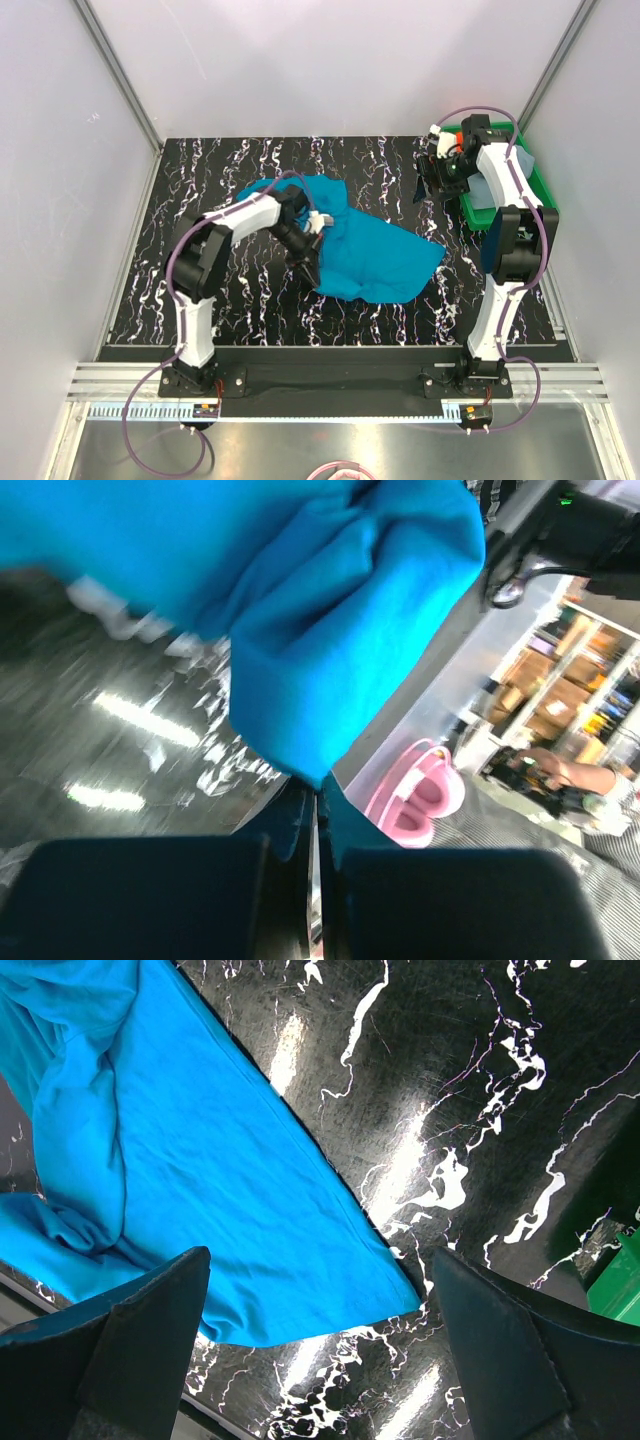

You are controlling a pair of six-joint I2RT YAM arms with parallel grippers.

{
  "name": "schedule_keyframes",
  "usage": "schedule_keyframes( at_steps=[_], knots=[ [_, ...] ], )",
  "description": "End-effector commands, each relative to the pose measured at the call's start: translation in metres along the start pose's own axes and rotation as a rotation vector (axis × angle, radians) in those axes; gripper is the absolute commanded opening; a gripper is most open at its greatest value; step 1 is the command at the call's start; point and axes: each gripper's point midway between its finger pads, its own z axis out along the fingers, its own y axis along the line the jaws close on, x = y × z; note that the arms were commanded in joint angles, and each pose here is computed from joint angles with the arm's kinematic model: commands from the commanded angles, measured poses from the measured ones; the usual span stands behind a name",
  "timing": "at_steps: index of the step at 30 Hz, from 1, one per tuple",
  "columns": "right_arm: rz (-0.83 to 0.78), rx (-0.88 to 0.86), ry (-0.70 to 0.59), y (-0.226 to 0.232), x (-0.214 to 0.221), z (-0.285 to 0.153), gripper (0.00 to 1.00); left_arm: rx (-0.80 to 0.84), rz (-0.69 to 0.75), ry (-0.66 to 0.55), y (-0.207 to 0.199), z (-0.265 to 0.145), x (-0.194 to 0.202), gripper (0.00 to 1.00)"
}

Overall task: Fold and stack the t-shirts
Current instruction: Fold the tshirt

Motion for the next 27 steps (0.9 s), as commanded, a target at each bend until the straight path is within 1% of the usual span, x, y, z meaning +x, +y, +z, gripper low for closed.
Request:
schedule_keyframes(
  at_steps=[1, 2, 4, 5, 9, 13, 16, 17, 20, 23, 24, 25, 27],
  knots=[
    [-0.031, 0.005, -0.080, 0.013, -0.016, -0.027, 1.00, -0.152, 0.044, -0.100, 0.016, -0.054, -0.008, 0.00],
    [-0.033, -0.005, -0.081, 0.015, -0.016, -0.026, 1.00, -0.248, 0.011, -0.133, 0.038, -0.073, -0.012, 0.00],
    [-0.030, -0.010, -0.080, 0.016, -0.016, -0.026, 1.00, -0.333, -0.028, -0.170, 0.059, -0.093, -0.014, 0.00],
    [-0.026, -0.011, -0.079, 0.015, -0.016, -0.025, 1.00, -0.394, -0.073, -0.192, 0.079, -0.107, -0.013, 0.00],
    [-0.040, 0.020, -0.090, 0.009, -0.024, -0.025, 1.00, -0.519, -0.172, -0.231, 0.115, -0.135, -0.005, 0.00],
    [-0.081, 0.089, -0.099, 0.001, -0.032, -0.029, 1.00, -0.652, -0.226, -0.277, 0.138, -0.164, -0.001, 0.00],
    [-0.092, 0.091, -0.101, 0.003, -0.033, -0.032, 1.00, -0.754, -0.271, -0.336, 0.156, -0.194, 0.000, 0.00],
    [-0.092, 0.082, -0.095, 0.005, -0.031, -0.031, 1.00, -0.804, -0.301, -0.375, 0.164, -0.211, -0.002, 0.00],
    [-0.079, 0.031, -0.069, 0.014, -0.019, -0.024, 1.00, -0.883, -0.329, -0.524, 0.166, -0.249, -0.017, 0.00],
    [-0.076, 0.019, -0.056, 0.014, -0.013, -0.019, 1.00, -0.948, -0.329, -0.643, 0.161, -0.278, -0.031, 0.00],
    [-0.094, 0.013, -0.043, 0.022, -0.013, -0.013, 1.00, -0.968, -0.316, -0.690, 0.159, -0.288, -0.038, 0.00],
    [-0.098, 0.015, -0.043, 0.023, -0.014, -0.013, 1.00, -0.985, -0.313, -0.711, 0.159, -0.294, -0.042, 0.00],
    [-0.108, 0.019, -0.051, 0.024, -0.018, -0.013, 1.00, -1.032, -0.247, -0.747, 0.157, -0.310, -0.058, 0.00]
  ],
)
